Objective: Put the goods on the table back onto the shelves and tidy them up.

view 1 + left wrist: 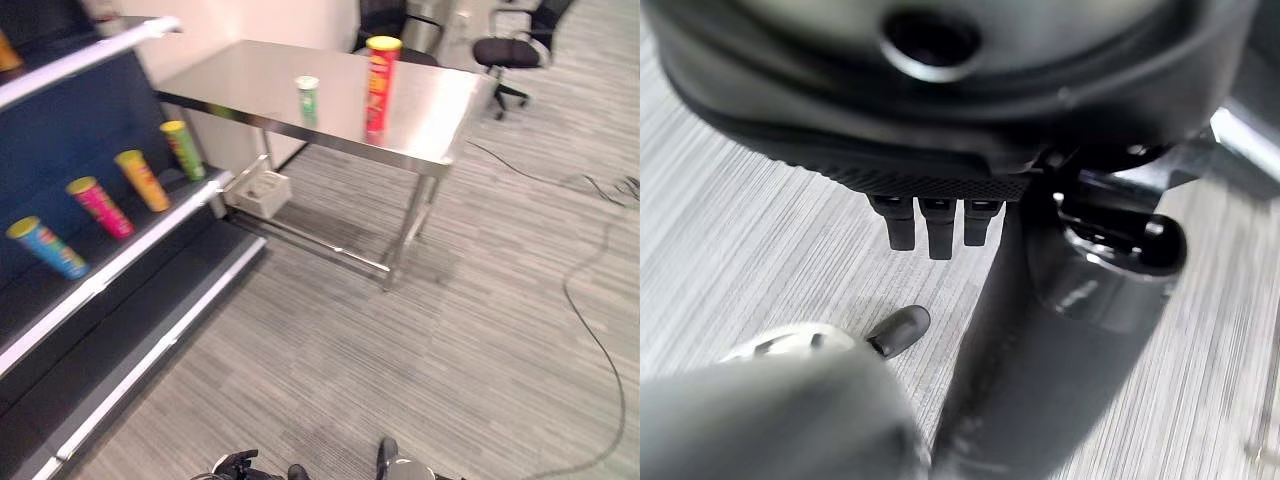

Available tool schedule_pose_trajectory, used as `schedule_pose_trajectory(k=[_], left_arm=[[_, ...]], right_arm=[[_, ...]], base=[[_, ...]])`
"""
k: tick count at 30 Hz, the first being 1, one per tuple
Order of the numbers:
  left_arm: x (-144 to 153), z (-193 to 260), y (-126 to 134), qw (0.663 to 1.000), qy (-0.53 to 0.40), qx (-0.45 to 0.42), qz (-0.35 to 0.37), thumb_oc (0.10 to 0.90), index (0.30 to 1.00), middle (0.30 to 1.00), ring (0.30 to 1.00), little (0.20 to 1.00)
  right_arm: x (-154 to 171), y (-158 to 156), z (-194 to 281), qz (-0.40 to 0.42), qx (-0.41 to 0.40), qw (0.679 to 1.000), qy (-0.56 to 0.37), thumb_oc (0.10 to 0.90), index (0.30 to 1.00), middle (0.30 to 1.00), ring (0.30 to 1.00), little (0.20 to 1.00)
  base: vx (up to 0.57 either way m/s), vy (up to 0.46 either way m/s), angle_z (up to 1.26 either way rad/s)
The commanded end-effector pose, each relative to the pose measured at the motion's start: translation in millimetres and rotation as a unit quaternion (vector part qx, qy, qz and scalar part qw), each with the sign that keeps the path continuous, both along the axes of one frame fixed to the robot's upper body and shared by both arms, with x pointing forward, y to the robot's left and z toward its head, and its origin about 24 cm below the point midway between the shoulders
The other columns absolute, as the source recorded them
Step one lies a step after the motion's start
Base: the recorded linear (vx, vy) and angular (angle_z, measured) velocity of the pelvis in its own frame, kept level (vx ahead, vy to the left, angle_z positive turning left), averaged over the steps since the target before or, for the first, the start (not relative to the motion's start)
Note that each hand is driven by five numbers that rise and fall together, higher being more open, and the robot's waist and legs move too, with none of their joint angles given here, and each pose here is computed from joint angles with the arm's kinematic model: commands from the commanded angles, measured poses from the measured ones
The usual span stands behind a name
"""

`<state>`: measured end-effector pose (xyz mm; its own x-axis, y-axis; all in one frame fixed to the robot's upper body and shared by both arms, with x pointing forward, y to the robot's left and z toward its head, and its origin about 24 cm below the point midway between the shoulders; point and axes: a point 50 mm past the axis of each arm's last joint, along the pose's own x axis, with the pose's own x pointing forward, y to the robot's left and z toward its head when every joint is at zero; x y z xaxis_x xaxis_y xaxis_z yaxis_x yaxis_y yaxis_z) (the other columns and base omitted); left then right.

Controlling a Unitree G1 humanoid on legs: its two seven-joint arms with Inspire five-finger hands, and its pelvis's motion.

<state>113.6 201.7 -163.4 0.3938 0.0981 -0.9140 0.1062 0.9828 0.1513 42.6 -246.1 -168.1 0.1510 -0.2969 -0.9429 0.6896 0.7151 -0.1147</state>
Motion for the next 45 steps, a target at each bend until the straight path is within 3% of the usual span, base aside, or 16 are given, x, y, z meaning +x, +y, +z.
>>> schedule_pose_trajectory(k=[1,3,5,8,11,14,18,24,25,29,33,35,45], left_arm=[[8.6,1.1,-15.7,0.999,-0.022,-0.026,-0.033,0.800,0.900,0.900,0.900,0.900],[11.5,1.6,-21.6,0.999,-0.029,-0.041,-0.021,0.800,0.900,0.900,0.900,0.900],[27.2,6.1,-40.6,0.995,-0.056,-0.060,-0.063,0.800,0.900,0.900,0.900,0.900],[48.1,15.8,-47.4,0.984,-0.094,-0.045,-0.144,0.800,0.900,0.900,0.900,0.900],[33.9,9.1,-31.5,0.995,-0.065,-0.044,-0.055,0.800,0.900,0.900,0.900,0.900],[25.5,5.6,-30.2,0.997,-0.051,-0.043,-0.035,0.800,0.900,0.900,0.900,0.900],[38.4,10.7,-32.4,0.996,-0.078,-0.030,-0.042,0.800,0.900,0.900,0.900,0.900],[37.4,9.6,-40.7,0.993,-0.070,-0.025,-0.089,0.800,0.900,0.900,0.900,0.900],[39.2,10.4,-36.0,0.993,-0.069,-0.024,-0.089,0.800,0.900,0.900,0.900,0.900],[42.6,12.8,-25.7,0.993,-0.076,-0.011,-0.094,0.800,0.900,0.900,0.900,0.900],[29.5,8.7,-13.3,0.997,-0.054,-0.012,-0.049,0.800,0.900,0.900,0.900,0.900],[3.1,0.5,-6.0,0.998,-0.005,-0.002,-0.057,0.800,0.900,0.900,0.900,0.900],[6.1,1.0,-9.2,0.995,-0.008,0.015,-0.101,0.800,0.900,0.900,0.900,0.900]], right_arm=[[-14.9,-5.9,0.4,-0.020,0.004,0.999,0.034,0.800,0.900,0.900,0.900,0.900],[-24.3,-10.0,1.3,-0.025,-0.002,0.998,0.052,0.800,0.900,0.900,0.900,0.900],[-19.2,-19.0,4.3,-0.002,-0.020,0.998,0.057,0.800,0.900,0.900,0.900,0.900],[22.9,-29.3,11.6,0.065,-0.051,0.997,0.008,0.800,0.900,0.900,0.900,0.900],[66.1,-24.2,19.8,0.134,-0.065,0.987,-0.061,0.800,0.900,0.900,0.900,0.900],[78.6,-18.5,22.0,0.167,-0.069,0.981,-0.076,0.800,0.900,0.900,0.900,0.900],[92.9,-11.0,25.1,0.183,-0.071,0.976,-0.100,0.800,0.900,0.900,0.900,0.900],[73.8,-10.0,18.0,0.168,-0.059,0.982,-0.069,0.800,0.900,0.900,0.900,0.900],[58.7,-7.3,12.5,0.147,-0.042,0.987,-0.046,0.800,0.900,0.900,0.900,0.900],[53.2,5.4,8.0,0.138,-0.015,0.989,-0.052,0.800,0.900,0.900,0.900,0.900],[46.1,7.5,5.7,0.117,-0.014,0.992,-0.044,0.800,0.900,0.900,0.900,0.900],[43.4,6.5,5.4,0.120,-0.014,0.992,-0.042,0.800,0.900,0.900,0.900,0.900],[26.8,11.8,0.5,0.101,0.002,0.995,-0.013,0.800,0.900,0.900,0.900,0.900]], base=[[0.25,-0.177,1.08],[0.17,-0.181,0.42],[0.19,-0.250,0.10],[0.22,-0.073,0.08],[0.31,0.123,-0.22],[0.24,0.183,-0.27],[0.34,0.338,-0.40],[0.33,0.435,-0.33],[0.30,0.439,-0.05],[0.22,0.424,-0.14],[0.21,0.414,-0.17],[0.24,0.429,0.00],[0.18,0.025,-0.08]])
